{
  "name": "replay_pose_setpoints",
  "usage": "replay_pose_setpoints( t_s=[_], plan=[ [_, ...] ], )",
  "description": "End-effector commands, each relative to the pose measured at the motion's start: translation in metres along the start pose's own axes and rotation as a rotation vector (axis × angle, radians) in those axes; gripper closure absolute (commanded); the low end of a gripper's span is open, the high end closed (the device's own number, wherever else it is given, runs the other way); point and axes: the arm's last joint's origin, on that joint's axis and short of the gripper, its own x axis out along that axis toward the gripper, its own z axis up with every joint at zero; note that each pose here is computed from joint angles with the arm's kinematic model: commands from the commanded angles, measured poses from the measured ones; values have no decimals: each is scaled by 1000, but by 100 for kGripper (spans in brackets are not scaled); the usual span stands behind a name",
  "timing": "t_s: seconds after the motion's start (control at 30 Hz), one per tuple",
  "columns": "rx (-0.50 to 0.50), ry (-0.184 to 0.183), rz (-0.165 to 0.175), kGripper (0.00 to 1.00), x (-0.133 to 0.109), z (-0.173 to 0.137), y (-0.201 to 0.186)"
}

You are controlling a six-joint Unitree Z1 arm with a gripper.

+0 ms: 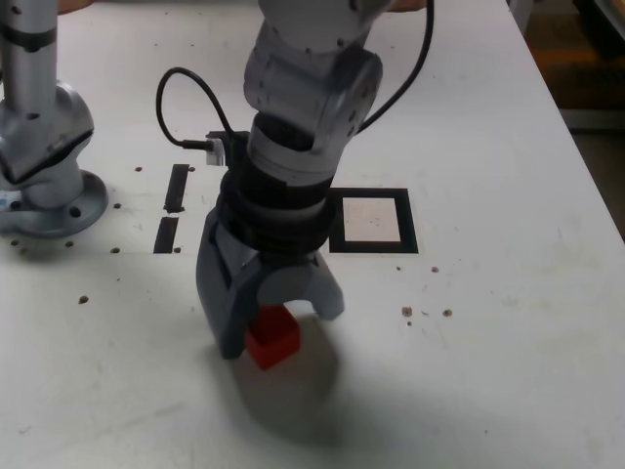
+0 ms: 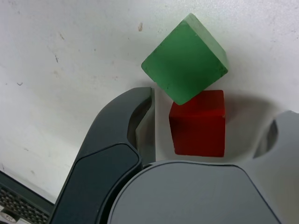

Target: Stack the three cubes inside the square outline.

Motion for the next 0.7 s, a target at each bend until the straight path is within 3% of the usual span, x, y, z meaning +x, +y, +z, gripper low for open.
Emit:
replay_pose_setpoints(
  t_s=[0.0, 0.23, 0.5, 0.67],
  plan=[
    [-1, 4, 4, 34, 2, 0, 1],
    [-5, -15, 0, 68, 9, 3, 0],
    [6, -38, -10, 79, 10, 5, -1],
    [0, -51, 41, 86, -18, 0, 0]
  ],
)
